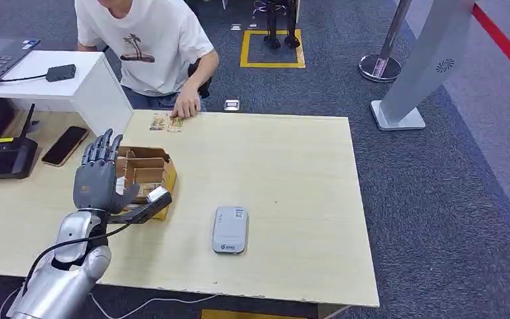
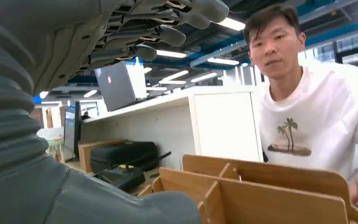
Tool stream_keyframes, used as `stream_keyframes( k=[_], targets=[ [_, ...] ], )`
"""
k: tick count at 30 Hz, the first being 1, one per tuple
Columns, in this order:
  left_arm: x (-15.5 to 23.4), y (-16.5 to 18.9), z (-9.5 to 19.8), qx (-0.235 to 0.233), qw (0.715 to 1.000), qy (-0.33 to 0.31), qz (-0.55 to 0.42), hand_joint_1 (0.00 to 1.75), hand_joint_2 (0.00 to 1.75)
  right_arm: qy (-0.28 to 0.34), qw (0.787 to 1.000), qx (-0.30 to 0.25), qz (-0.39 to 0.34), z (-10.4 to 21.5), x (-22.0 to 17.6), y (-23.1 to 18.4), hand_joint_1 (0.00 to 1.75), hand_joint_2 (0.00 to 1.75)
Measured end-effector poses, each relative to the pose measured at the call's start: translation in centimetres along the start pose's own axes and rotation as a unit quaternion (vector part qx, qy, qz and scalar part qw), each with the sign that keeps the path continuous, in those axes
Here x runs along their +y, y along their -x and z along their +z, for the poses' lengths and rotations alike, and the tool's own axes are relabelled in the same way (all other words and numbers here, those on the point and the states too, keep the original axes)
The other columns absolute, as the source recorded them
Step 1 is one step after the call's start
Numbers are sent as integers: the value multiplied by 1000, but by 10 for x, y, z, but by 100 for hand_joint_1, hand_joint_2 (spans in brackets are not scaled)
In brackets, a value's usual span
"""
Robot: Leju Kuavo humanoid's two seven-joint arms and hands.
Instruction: Pass the card to the sensor for recognition and then transmit it.
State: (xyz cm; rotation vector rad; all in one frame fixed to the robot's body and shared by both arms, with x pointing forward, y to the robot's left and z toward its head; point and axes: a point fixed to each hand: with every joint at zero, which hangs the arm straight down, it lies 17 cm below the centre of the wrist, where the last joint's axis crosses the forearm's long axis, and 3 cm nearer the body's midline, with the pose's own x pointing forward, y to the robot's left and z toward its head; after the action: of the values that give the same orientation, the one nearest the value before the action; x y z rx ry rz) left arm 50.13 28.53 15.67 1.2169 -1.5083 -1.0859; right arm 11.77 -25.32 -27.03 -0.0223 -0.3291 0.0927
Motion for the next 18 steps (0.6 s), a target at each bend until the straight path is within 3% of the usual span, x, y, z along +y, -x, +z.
stream_keyframes(
  k=[6,8,18],
  targets=[
    [-3,-4,-2,-1,1000,6,5,0,175,1,1000,-1,-3,0,0,0,0,0],
    [-13,-38,-17,-25,999,27,14,0,175,10,1000,2,-27,2,-3,13,0,0],
    [-9,-56,-26,-36,999,23,18,0,175,15,999,6,-49,3,-5,19,0,0]
  ],
)
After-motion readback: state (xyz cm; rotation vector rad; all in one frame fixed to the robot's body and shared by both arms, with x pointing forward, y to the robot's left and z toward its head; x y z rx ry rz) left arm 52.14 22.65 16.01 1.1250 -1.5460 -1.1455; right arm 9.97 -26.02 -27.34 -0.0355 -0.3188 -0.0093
